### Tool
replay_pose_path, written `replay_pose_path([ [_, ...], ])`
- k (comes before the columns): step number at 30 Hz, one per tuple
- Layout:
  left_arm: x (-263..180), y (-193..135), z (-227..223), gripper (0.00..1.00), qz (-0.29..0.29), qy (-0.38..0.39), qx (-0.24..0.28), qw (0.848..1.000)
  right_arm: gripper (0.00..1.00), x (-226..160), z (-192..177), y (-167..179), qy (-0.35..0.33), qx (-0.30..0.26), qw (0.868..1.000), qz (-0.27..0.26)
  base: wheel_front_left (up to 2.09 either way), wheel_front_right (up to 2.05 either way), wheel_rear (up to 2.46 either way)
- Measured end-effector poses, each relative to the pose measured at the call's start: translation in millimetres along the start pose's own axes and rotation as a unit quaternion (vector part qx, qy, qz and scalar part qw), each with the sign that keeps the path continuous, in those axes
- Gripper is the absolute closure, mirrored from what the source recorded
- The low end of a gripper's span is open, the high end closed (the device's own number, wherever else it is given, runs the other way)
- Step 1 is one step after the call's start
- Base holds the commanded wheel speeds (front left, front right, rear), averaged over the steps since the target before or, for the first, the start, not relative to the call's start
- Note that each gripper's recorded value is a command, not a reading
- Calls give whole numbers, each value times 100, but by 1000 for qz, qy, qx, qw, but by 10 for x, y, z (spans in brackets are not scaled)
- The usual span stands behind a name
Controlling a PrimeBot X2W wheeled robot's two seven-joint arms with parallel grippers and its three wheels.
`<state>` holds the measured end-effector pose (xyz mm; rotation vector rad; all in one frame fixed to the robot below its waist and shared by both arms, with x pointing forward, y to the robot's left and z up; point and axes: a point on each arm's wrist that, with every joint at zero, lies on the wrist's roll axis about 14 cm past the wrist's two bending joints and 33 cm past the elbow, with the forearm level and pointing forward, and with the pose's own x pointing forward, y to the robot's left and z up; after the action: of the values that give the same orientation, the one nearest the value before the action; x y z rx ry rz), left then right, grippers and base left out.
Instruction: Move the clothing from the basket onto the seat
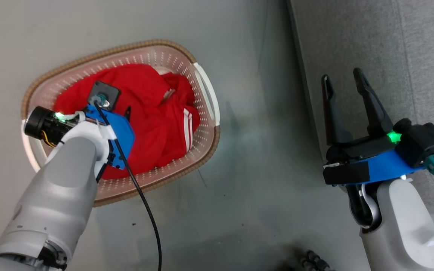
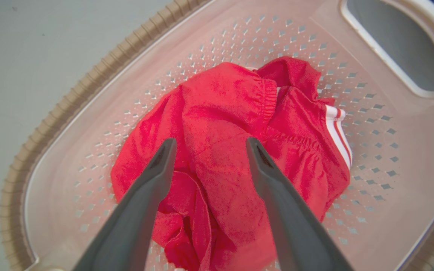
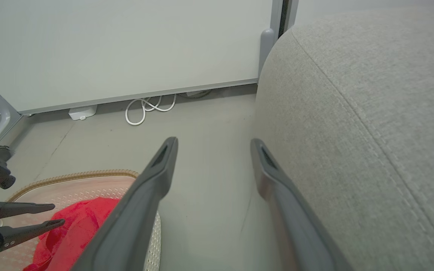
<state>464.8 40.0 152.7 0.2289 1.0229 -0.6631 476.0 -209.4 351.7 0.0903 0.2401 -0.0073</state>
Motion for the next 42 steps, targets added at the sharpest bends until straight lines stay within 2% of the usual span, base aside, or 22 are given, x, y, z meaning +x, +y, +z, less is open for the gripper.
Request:
replay_pose_path([
  [6,247,-15,-397,0,-12,82,-35,996,0,83,-234,-48,22,-1,1000,-4,0,0,0],
  [12,438,-75,-576,0,-26,122,-59,990,0,135,-390,-82,35,-3,999,-6,0,0,0],
  [22,582,-152,-776,0,-40,156,-45,986,0,159,-550,-123,51,-5,999,-9,0,0,0],
  [23,582,-157,-797,6,-41,162,-42,985,0,160,-549,-127,50,-6,999,-10,0,0,0],
  [24,583,-158,-813,64,-41,165,-41,984,0,161,-552,-133,50,-6,999,-11,0,0,0],
  [25,584,-156,-823,100,-41,166,-41,984,0,162,-556,-138,51,-6,999,-11,0,0,0],
  [32,532,-134,-707,100,-36,142,-35,989,0,179,-491,-121,42,-9,999,-9,0,0,0],
  [42,249,-133,61,100,-23,-20,-51,998,0,176,-205,1,12,-20,1000,6,0,0,0],
])
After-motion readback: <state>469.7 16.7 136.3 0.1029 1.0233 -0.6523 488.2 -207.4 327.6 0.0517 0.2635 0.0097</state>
